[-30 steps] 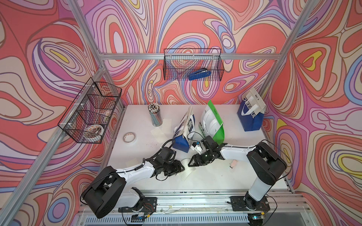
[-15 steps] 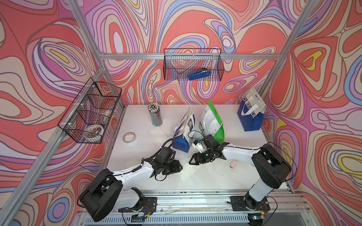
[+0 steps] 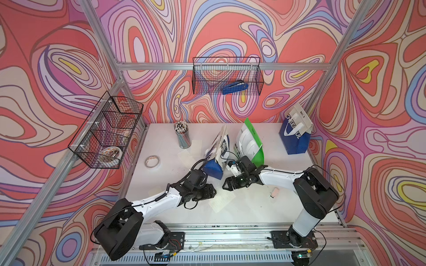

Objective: Staple the receipts to the bags
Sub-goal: Pick up the receipt from the center of the board.

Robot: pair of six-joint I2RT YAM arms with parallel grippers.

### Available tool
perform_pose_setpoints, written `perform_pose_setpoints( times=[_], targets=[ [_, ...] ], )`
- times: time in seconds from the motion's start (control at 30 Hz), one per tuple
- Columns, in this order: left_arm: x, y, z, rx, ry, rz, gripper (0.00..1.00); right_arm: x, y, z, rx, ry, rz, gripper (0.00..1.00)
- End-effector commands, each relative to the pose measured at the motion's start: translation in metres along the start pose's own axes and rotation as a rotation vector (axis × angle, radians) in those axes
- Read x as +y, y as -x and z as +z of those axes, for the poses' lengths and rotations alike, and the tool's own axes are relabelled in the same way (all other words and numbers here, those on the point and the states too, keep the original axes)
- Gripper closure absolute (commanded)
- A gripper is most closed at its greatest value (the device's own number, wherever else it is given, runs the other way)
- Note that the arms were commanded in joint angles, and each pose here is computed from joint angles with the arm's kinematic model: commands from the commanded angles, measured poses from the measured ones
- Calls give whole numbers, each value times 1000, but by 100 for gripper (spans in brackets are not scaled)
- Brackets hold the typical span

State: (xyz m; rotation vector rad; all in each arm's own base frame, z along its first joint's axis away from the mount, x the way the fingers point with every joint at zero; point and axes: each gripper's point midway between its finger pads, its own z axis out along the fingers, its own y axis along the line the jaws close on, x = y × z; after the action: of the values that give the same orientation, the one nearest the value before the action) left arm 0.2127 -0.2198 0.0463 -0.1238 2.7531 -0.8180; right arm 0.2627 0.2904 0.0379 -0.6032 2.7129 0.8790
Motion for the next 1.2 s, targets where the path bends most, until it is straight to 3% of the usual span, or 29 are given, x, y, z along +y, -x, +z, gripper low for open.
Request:
perform_pose_setpoints(
  times=[0.0, 0.3, 0.87, 1.17],
  targets=[
    [0, 5, 5, 6, 18, -2, 30, -10, -15, 19, 65, -1, 23, 20],
    [-2, -3, 21, 84, 6, 2, 33, 8, -18, 19, 81, 113, 23, 26],
    [-15, -2, 21, 89, -63, 39, 42, 30, -22, 18, 93, 191, -21, 30],
    [-24, 1, 16, 66, -109, 63, 49, 29, -20, 18, 93, 164, -25, 53]
  ],
)
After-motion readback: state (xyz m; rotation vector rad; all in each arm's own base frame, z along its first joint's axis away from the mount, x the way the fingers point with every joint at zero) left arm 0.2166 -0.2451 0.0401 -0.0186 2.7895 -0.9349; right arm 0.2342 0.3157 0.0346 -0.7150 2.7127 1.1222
